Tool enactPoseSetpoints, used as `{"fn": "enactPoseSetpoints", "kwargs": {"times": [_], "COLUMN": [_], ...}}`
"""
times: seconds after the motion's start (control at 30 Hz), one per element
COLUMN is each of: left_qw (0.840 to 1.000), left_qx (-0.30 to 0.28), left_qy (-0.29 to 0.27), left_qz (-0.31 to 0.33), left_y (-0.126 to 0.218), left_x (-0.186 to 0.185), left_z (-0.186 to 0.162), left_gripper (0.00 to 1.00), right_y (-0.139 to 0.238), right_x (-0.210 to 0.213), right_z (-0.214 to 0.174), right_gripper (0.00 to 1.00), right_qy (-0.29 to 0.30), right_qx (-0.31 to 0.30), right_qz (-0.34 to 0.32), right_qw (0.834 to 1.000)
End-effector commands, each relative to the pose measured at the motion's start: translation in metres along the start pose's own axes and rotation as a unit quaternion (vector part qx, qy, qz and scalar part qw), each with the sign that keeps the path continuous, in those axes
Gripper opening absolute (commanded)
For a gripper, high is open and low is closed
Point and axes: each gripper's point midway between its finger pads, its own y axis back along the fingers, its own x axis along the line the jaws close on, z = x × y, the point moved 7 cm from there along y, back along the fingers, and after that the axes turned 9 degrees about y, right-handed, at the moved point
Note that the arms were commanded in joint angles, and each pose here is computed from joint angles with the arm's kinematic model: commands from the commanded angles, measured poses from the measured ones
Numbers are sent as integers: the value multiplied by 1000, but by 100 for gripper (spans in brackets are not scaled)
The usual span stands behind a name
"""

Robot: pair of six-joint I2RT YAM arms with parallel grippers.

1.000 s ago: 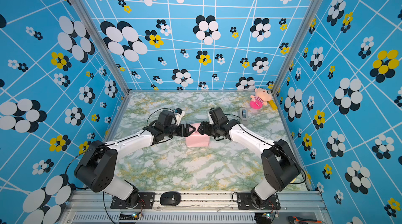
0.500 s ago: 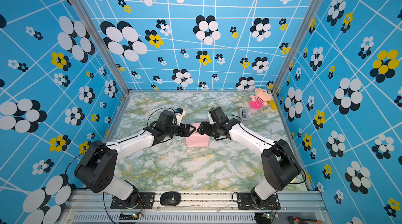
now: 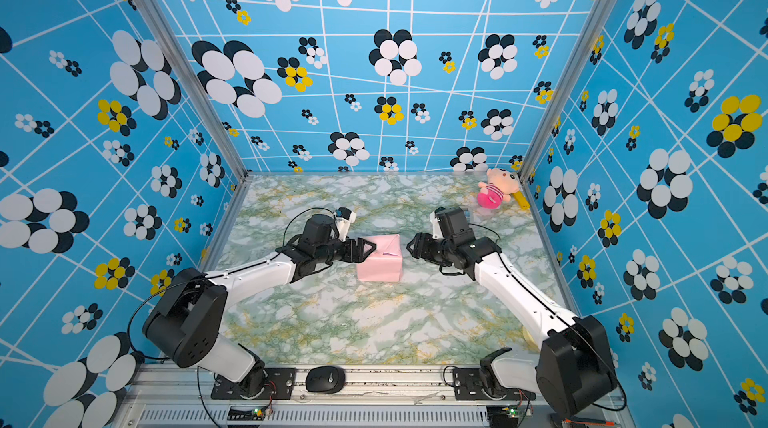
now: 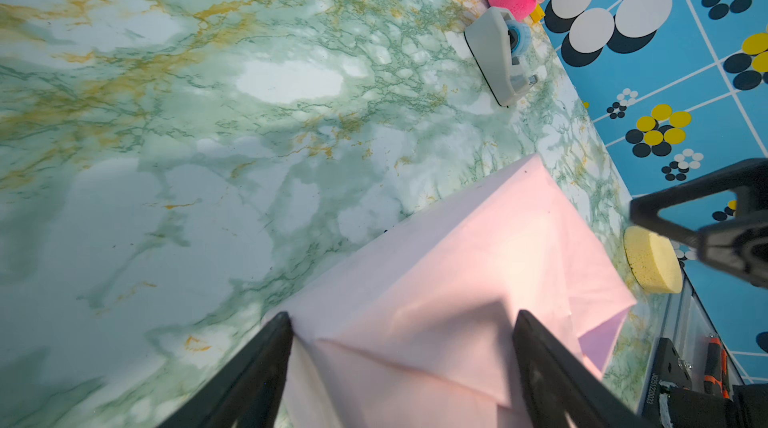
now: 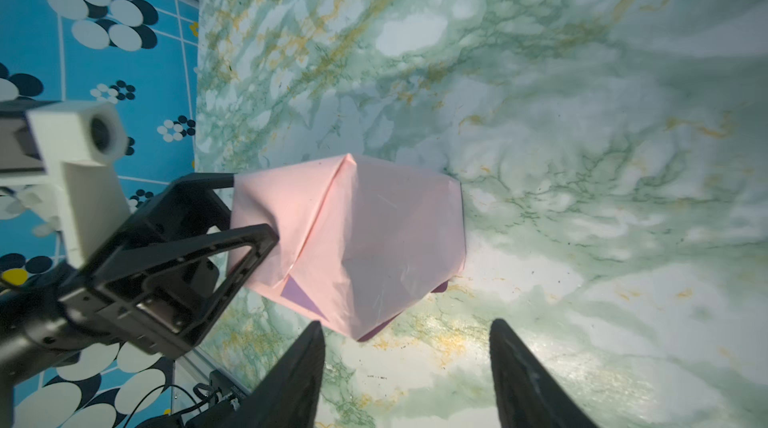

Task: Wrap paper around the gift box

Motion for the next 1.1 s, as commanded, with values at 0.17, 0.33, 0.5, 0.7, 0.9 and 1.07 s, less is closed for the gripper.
{"fn": "enactPoseSetpoints", "kwargs": {"times": [0.17, 0.33, 0.5, 0.7, 0.9, 1.07], "left_qw": [991, 992, 995, 995, 992, 993], "left_qx": [90, 86, 53, -32, -47, -8], "left_qy": [28, 17, -19, -89, -104, -87], "left_qz": [95, 93, 82, 37, -61, -84], "left_y": [-2, 1, 13, 48, 57, 37], "left_x": [42, 41, 28, -19, -57, -53], "left_z": [-53, -52, -36, 17, 34, 25], "left_gripper": [84, 84, 83, 70, 46, 28], "right_y": [-40, -73, -89, -89, -89, -90], "right_x": [39, 44, 20, 5, 5, 5], "right_z": [5, 8, -13, -28, -30, -31], "right_gripper": [74, 71, 57, 48, 47, 47], "right_qy": [20, 24, 21, 14, 12, 10], "right_qx": [63, 94, 128, 131, 130, 127], "right_qz": [37, 47, -12, -40, -36, -33], "right_qw": [997, 994, 991, 990, 991, 991]}}
